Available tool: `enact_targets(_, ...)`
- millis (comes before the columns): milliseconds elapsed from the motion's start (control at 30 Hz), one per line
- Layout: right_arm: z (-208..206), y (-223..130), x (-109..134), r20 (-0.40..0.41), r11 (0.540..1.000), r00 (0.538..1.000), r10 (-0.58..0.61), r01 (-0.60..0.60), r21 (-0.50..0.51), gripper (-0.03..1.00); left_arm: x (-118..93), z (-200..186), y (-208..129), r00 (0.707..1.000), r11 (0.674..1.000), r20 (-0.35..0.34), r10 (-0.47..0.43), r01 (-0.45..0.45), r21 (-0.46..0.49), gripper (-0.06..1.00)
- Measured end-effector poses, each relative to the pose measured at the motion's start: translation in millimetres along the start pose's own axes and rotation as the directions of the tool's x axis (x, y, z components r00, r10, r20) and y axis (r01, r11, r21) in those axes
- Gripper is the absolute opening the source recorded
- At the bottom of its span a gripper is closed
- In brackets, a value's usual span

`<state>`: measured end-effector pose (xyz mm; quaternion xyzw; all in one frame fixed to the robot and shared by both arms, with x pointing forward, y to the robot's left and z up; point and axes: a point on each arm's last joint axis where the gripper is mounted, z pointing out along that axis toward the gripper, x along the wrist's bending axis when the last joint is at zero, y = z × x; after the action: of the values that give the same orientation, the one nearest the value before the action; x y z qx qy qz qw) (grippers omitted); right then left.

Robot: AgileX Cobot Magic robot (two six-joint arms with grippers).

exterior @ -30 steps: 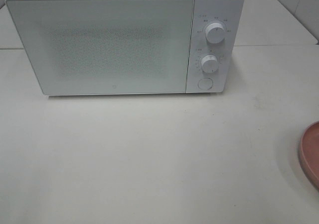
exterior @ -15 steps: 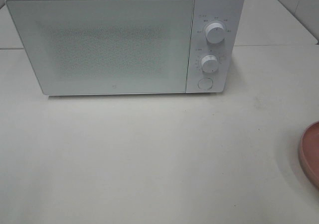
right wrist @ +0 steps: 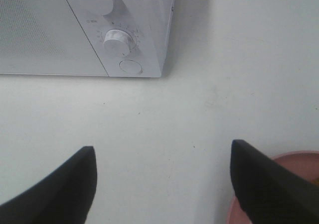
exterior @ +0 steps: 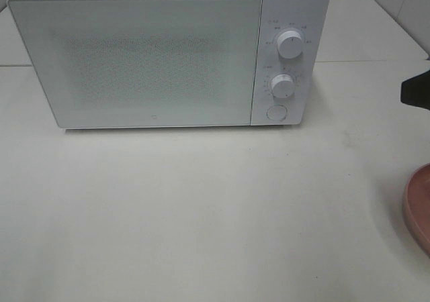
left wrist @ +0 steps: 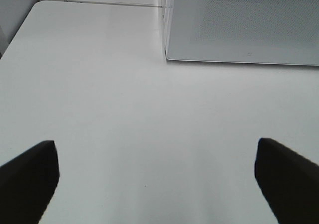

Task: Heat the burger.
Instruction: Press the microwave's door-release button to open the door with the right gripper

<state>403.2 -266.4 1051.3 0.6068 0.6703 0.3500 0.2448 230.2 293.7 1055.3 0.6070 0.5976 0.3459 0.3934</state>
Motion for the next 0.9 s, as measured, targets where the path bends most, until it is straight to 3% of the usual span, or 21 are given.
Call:
enact_targets(433,52,-16,-8,0.031,0.985,0.999,-0.015,0.02,-0.169,0.73,0,0,0,1.0,1.0,0.0,0.0,0.0,-0.001,0.99)
enact_targets(900,97,-44,2,0.056,0.914,0.994,-0.095,0.109,-0.39,0.73,0,0,0,1.0,1.0,0.0,0.0,0.0,-0.001,0.99)
